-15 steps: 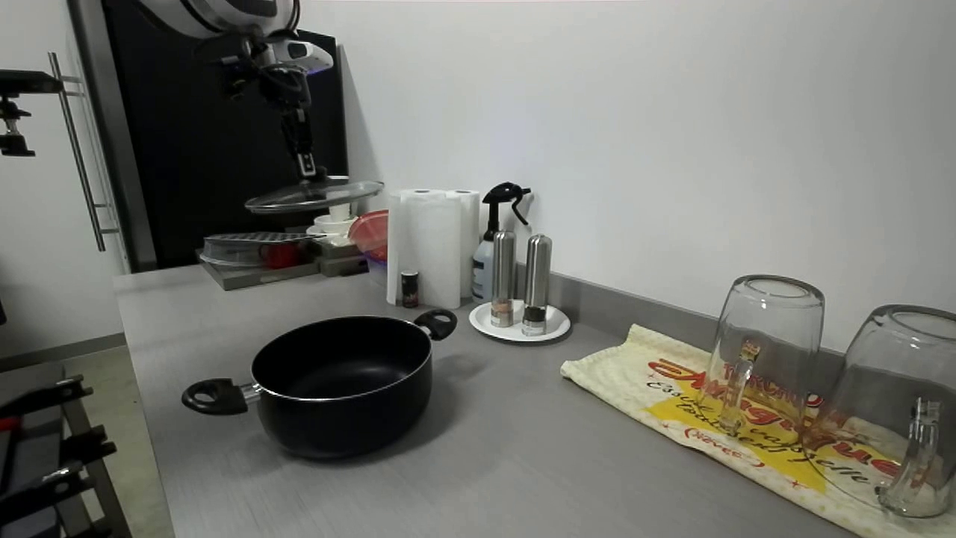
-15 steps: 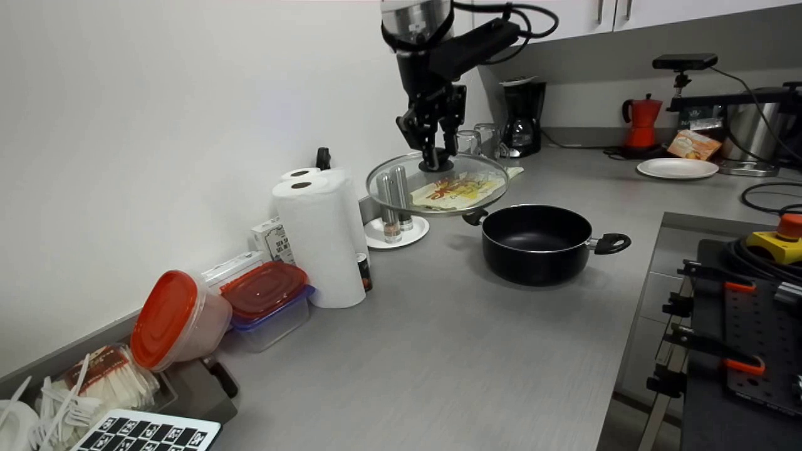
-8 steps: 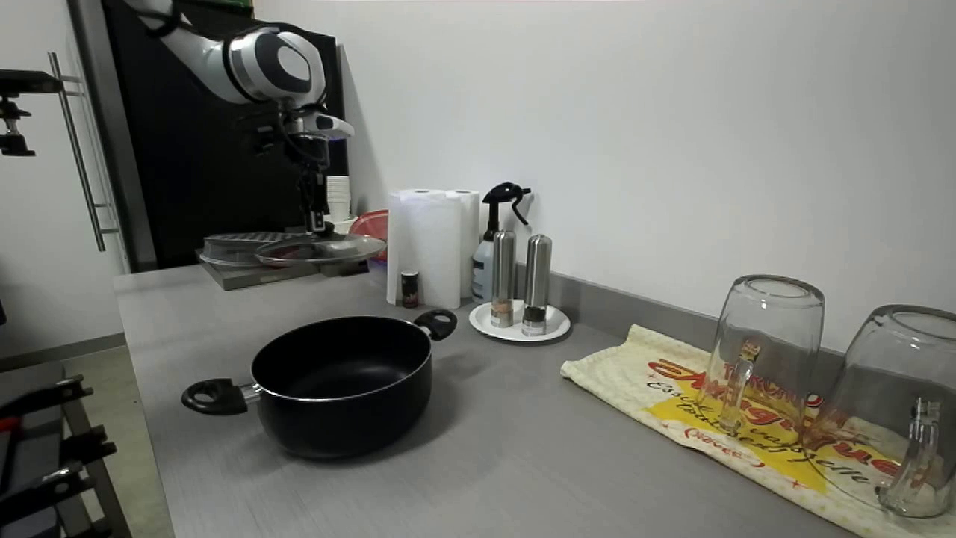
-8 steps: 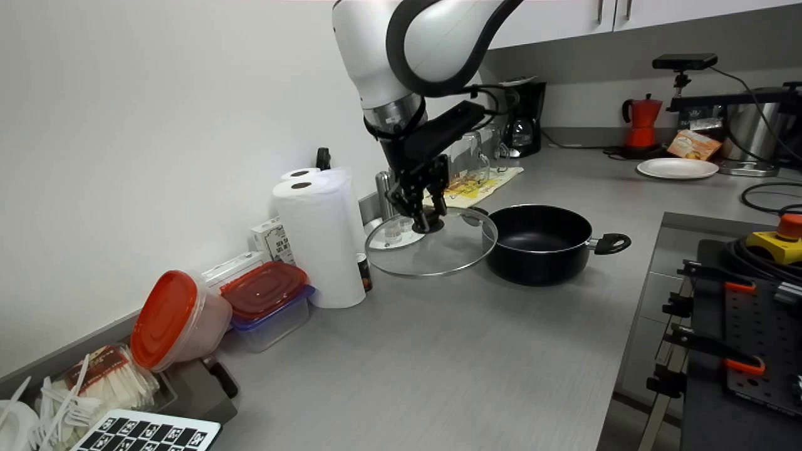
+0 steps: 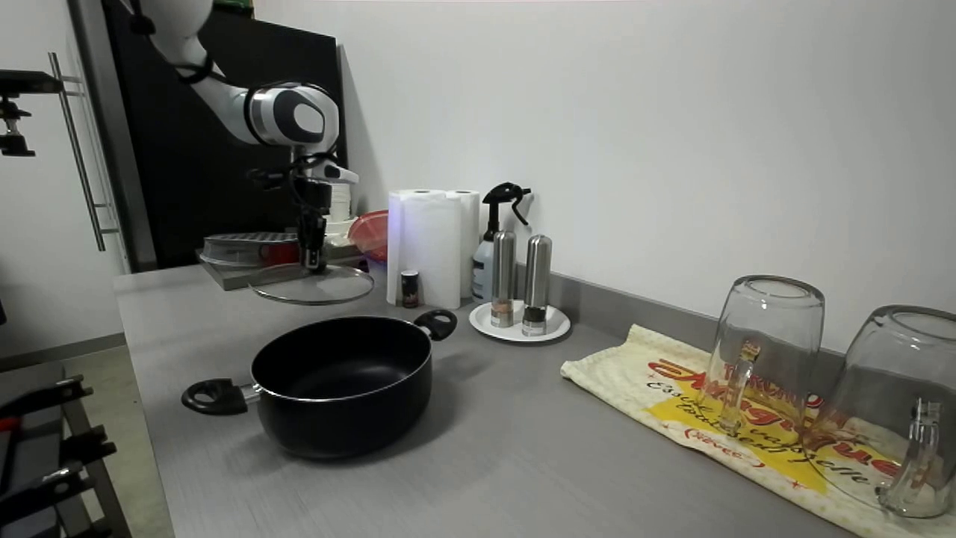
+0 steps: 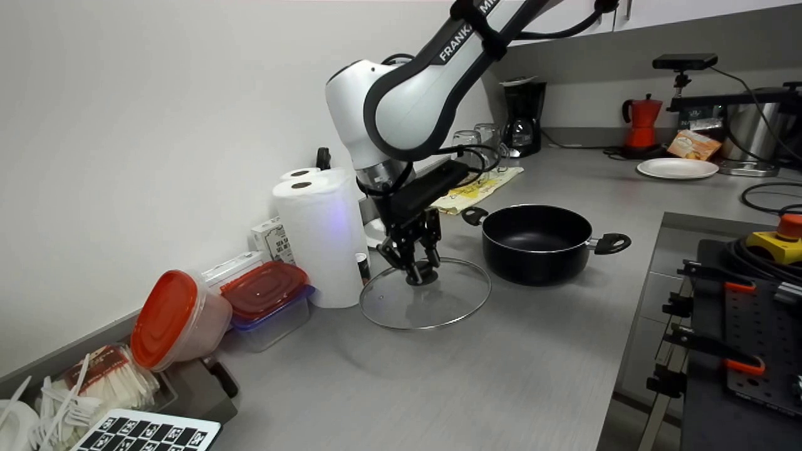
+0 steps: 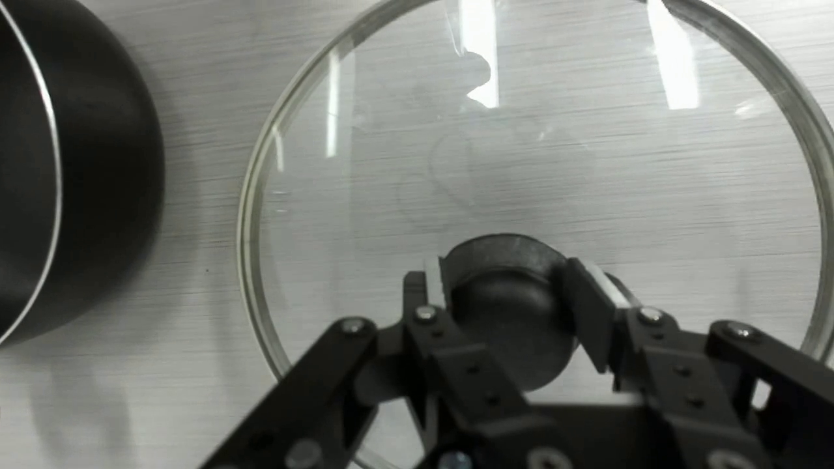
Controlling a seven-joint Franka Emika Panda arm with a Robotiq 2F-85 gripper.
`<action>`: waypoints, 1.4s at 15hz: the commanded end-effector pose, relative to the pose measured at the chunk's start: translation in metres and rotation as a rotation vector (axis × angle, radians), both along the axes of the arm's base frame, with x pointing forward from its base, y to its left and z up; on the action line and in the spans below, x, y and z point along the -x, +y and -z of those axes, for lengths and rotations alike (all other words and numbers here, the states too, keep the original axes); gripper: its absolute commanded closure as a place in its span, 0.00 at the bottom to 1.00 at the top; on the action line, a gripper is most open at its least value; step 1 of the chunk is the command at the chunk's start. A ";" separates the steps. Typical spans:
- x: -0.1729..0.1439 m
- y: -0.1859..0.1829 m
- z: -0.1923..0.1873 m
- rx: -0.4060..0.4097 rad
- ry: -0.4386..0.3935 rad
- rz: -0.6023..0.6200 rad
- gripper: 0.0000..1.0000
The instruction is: Put the lid on the table
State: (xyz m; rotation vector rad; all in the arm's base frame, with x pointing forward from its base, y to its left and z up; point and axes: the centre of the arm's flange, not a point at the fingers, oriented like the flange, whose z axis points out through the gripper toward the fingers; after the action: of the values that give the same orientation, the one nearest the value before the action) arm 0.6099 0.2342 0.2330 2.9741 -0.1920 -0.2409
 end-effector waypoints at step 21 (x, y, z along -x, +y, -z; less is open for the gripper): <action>-0.034 -0.047 0.067 -0.008 -0.099 0.281 0.77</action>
State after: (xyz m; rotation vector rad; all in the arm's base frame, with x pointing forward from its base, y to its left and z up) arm 0.6390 0.1858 0.1632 2.9596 -0.5714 -0.1516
